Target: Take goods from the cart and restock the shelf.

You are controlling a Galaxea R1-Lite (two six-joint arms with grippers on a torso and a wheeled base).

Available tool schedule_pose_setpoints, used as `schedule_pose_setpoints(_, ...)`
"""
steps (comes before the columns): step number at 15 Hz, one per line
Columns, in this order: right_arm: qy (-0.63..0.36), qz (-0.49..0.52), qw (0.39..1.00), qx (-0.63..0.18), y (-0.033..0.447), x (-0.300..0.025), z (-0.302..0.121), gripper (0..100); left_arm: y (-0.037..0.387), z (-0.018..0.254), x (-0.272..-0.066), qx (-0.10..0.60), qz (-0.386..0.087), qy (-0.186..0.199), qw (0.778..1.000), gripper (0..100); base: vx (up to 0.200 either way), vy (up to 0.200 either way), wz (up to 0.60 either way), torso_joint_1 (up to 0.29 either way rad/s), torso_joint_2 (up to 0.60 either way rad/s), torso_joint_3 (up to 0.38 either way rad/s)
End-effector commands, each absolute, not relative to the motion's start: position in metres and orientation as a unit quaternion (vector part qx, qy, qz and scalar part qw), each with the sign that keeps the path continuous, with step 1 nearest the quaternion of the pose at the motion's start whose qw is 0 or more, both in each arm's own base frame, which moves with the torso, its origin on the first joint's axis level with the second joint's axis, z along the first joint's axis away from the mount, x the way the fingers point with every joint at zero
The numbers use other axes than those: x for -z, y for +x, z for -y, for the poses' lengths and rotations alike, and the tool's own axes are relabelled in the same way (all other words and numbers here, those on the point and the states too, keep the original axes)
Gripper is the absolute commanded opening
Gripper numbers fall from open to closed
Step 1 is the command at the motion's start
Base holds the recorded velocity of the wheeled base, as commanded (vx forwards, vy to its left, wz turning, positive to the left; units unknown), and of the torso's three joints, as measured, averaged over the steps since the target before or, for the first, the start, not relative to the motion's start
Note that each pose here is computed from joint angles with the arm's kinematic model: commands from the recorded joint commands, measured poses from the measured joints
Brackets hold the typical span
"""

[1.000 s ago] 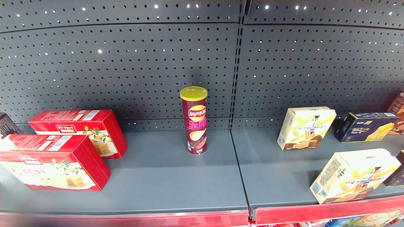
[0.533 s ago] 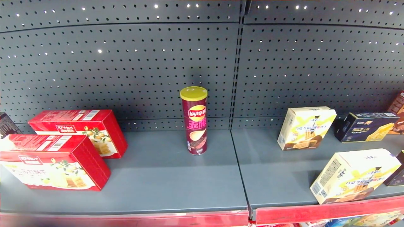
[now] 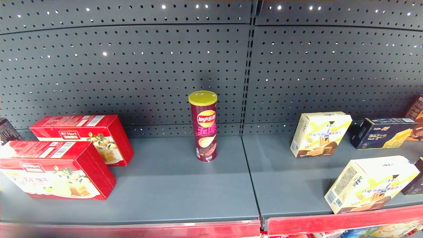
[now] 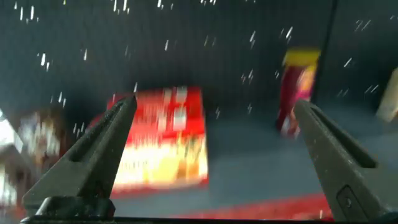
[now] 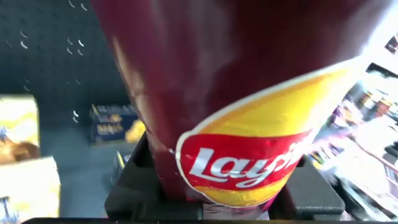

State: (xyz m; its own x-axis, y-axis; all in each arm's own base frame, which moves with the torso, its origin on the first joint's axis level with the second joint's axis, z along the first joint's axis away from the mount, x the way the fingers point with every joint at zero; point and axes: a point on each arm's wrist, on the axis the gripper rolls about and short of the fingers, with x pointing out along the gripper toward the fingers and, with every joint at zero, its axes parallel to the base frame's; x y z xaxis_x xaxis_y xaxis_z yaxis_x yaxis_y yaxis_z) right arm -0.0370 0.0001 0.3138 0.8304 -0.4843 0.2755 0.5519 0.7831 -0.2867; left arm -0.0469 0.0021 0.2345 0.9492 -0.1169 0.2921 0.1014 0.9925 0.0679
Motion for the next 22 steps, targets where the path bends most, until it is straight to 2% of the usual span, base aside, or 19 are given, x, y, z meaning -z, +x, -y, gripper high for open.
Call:
schedule_pose_setpoints(1, -0.178, 0.111, 0.936, 0.283, -0.057, -0.317, -0.004, 0, 0.020, 0.006, -0.330, 0.128, 0.121, 0.022, 0.984, 100, 0.000, 0.000, 0.00, 0.000, 0.00, 0.000)
schedule_pose_setpoints(2, -0.177, 0.112, 0.935, 0.285, -0.066, -0.317, -0.006, 0, 0.046, 0.013, -0.334, 0.160, 0.103, 0.046, 0.981, 100, 0.000, 0.000, 0.00, 0.000, 0.00, 0.000)
schedule_pose_setpoints(3, -0.176, 0.114, 0.933, 0.291, -0.069, -0.318, -0.006, 0, 0.055, 0.015, -0.335, 0.169, 0.097, 0.054, 0.979, 100, 0.000, 0.000, 0.00, 0.000, 0.00, 0.000)
schedule_pose_setpoints(5, -0.160, 0.113, 0.914, 0.356, -0.076, -0.322, -0.005, 0, 0.098, 0.033, -0.340, 0.220, 0.072, 0.058, 0.971, 100, 0.000, 0.000, 0.00, 0.000, 0.00, 0.000)
schedule_pose_setpoints(7, -0.157, 0.105, 0.910, 0.370, -0.078, -0.320, -0.005, 0, 0.123, 0.050, -0.331, 0.257, 0.043, 0.060, 0.964, 100, 0.000, 0.000, 0.00, 0.000, 0.00, 0.000)
schedule_pose_setpoints(10, -0.156, 0.045, 0.923, 0.350, -0.084, -0.296, -0.006, 0, 0.141, 0.063, -0.319, 0.278, 0.007, 0.064, 0.958, 100, 0.000, 0.000, 0.00, 0.000, 0.00, 0.000)
schedule_pose_setpoints(12, -0.118, 0.011, 0.941, 0.317, -0.083, -0.280, -0.002, 0, 0.149, 0.066, -0.314, 0.278, -0.006, 0.065, 0.958, 100, 0.000, 0.000, 0.00, 0.000, 0.00, 0.000)
schedule_pose_setpoints(20, -0.104, -0.031, 0.949, 0.296, -0.066, -0.259, 0.002, 0, 0.173, 0.075, -0.252, 0.280, -0.119, 0.083, 0.949, 100, 0.000, 0.000, 0.00, 0.000, 0.00, 0.000)
schedule_pose_setpoints(22, -0.105, -0.035, 0.949, 0.296, -0.063, -0.259, 0.002, 0, 0.188, 0.081, -0.241, 0.282, -0.131, 0.083, 0.947, 100, 0.000, 0.000, 0.00, 0.000, 0.00, 0.000)
